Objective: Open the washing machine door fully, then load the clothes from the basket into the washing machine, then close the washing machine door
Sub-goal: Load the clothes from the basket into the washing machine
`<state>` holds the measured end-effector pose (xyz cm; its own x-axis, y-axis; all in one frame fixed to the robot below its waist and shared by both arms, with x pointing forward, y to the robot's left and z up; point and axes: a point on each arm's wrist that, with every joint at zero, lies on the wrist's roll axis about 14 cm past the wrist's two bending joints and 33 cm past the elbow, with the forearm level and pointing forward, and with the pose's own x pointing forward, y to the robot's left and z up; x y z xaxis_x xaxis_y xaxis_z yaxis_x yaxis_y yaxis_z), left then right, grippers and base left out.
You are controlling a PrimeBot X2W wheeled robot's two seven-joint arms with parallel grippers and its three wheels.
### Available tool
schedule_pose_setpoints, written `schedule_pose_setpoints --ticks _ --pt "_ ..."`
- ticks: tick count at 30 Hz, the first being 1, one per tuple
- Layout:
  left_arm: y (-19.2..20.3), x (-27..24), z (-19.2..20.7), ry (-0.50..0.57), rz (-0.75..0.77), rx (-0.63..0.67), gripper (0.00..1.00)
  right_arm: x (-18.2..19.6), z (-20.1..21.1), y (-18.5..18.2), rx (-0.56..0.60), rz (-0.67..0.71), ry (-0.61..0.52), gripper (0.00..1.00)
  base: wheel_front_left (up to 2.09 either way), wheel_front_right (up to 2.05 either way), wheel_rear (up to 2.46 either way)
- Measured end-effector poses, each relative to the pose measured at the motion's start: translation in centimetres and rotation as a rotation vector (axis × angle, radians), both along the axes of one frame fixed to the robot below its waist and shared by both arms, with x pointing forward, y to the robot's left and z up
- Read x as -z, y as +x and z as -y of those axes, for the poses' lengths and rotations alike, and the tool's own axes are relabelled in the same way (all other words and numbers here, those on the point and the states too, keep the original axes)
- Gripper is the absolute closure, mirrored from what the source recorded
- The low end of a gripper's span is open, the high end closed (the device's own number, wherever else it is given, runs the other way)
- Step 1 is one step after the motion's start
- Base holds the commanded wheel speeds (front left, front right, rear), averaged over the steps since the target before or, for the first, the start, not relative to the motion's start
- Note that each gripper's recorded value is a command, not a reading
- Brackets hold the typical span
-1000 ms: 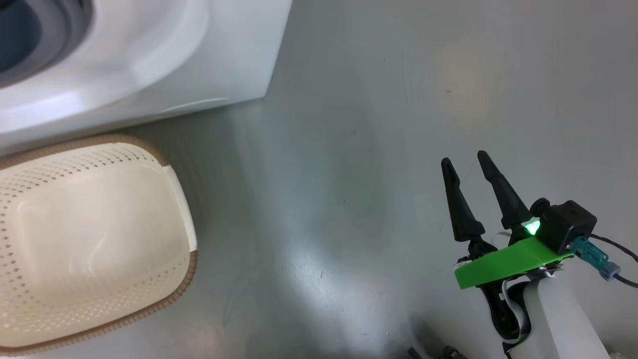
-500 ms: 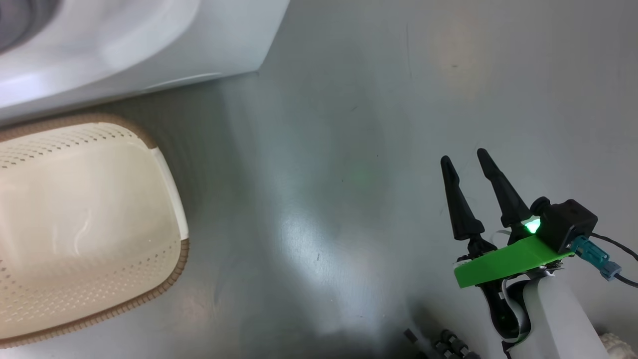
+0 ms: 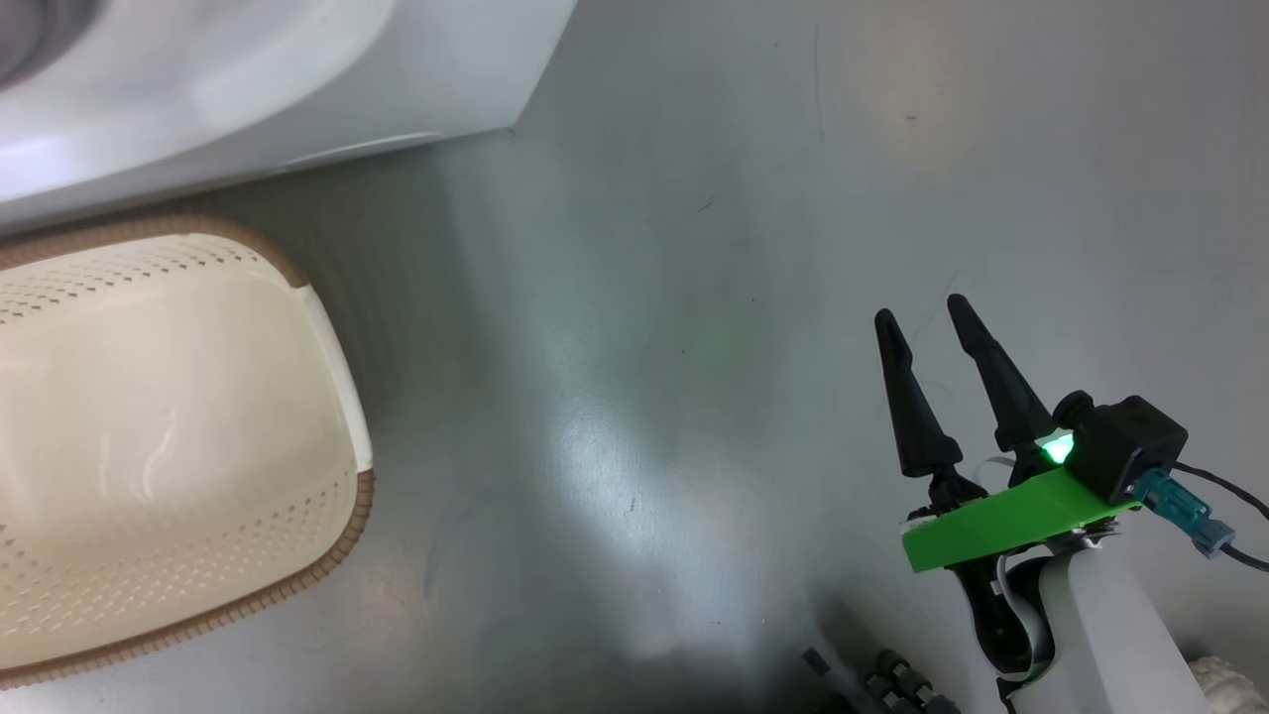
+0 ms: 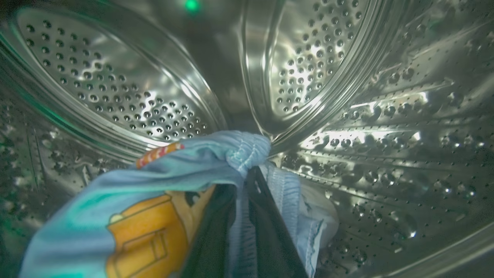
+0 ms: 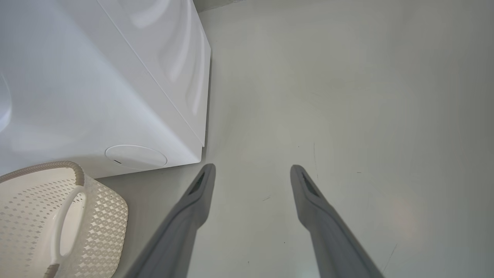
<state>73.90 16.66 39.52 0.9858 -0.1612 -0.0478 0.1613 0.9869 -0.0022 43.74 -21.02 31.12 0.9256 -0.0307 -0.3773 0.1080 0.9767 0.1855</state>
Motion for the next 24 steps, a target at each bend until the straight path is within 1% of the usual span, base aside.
schedule_pose_setpoints --ticks 4,5,6,7,13,24 --pt "0.7 -2.1 0.3 -0.007 0.063 0.012 1.0 0.0 0.0 0.0 0.0 -0.001 -0.001 0.0 0.0 0.0 0.0" --pt "0.7 -2.0 0.3 -0.01 0.064 0.011 0.86 0.0 0.1 0.0 0.001 -0.001 -0.002 0.0 0.0 0.0 0.0" --pt "0.7 -1.9 0.2 -0.019 0.06 0.005 0.31 0.0 0.1 0.0 0.002 0.0 -0.003 0.0 0.0 0.0 0.0" --pt "0.6 -1.9 0.1 -0.028 0.057 0.0 0.0 -0.1 0.1 0.0 0.002 0.002 -0.003 0.0 0.0 0.0 0.0" --pt "-0.2 -2.2 -0.4 -0.054 0.047 -0.022 0.0 -0.9 0.2 0.3 0.005 0.024 -0.002 0.0 0.0 0.0 0.0" --pt "-4.3 -2.6 -0.3 -0.088 0.015 -0.027 0.0 -3.8 -0.6 1.1 -0.01 0.099 0.014 0.0 0.0 0.0 0.0"
